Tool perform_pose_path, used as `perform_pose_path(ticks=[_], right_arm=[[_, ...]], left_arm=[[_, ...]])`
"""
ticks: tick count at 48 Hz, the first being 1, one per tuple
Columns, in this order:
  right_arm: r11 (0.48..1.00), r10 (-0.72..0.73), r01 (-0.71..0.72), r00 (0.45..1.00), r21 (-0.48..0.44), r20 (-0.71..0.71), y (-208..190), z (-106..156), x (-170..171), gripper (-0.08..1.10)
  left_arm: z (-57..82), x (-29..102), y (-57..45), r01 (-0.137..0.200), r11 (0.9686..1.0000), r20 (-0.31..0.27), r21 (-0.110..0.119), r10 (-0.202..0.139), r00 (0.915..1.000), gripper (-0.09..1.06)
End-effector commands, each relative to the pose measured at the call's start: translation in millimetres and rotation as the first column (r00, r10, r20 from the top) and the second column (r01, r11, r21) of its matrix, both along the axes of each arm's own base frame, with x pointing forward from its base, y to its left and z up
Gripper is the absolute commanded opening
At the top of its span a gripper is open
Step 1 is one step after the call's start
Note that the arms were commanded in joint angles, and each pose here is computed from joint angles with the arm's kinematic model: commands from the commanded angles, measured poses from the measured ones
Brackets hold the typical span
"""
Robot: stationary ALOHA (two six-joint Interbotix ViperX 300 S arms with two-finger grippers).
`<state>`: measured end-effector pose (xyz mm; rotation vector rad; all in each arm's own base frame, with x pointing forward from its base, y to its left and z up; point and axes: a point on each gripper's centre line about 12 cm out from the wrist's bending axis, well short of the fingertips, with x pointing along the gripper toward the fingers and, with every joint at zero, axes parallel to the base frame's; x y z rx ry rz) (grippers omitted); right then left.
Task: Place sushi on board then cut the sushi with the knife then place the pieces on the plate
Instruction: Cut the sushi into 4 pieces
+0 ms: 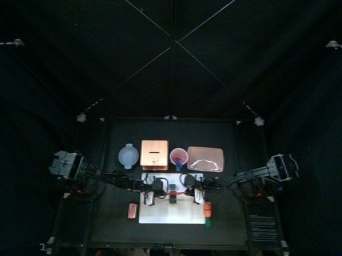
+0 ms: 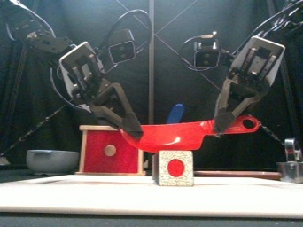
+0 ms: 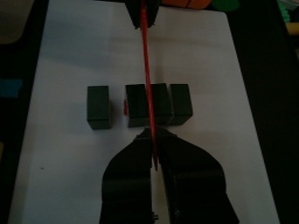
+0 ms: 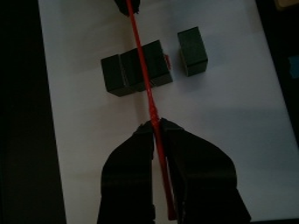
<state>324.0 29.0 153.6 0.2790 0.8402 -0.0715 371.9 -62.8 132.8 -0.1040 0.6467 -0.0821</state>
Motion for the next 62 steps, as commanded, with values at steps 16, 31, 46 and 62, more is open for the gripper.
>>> perform_pose_path(ticks=[16,31,46,62], right_arm=[[1.0,-0.02,0.02,1.0,0.019,0.012,-1,5,0,0.42],[1.0,-0.019,0.019,1.0,0.02,0.0,0,-1,1,0.42],[1.0,-0.02,0.02,0.999,0.018,-0.025,0,-9,2,0.42],[0.999,-0.018,0.02,0.998,0.038,-0.06,8,-25,5,0.42]], left_arm=[[6.6,2.4,-6.4,0.015,0.9999,0.019,-0.005,-0.015,0.9997,0.38],[3.8,1.9,-6.9,0.014,0.9999,0.012,-0.006,-0.014,0.9998,0.38],[-3.0,3.3,-7.1,0.013,0.9999,-0.005,-0.004,-0.013,0.9999,0.38],[-17.3,3.7,-6.6,-0.009,0.9998,-0.045,-0.016,0.008,0.999,0.38]])
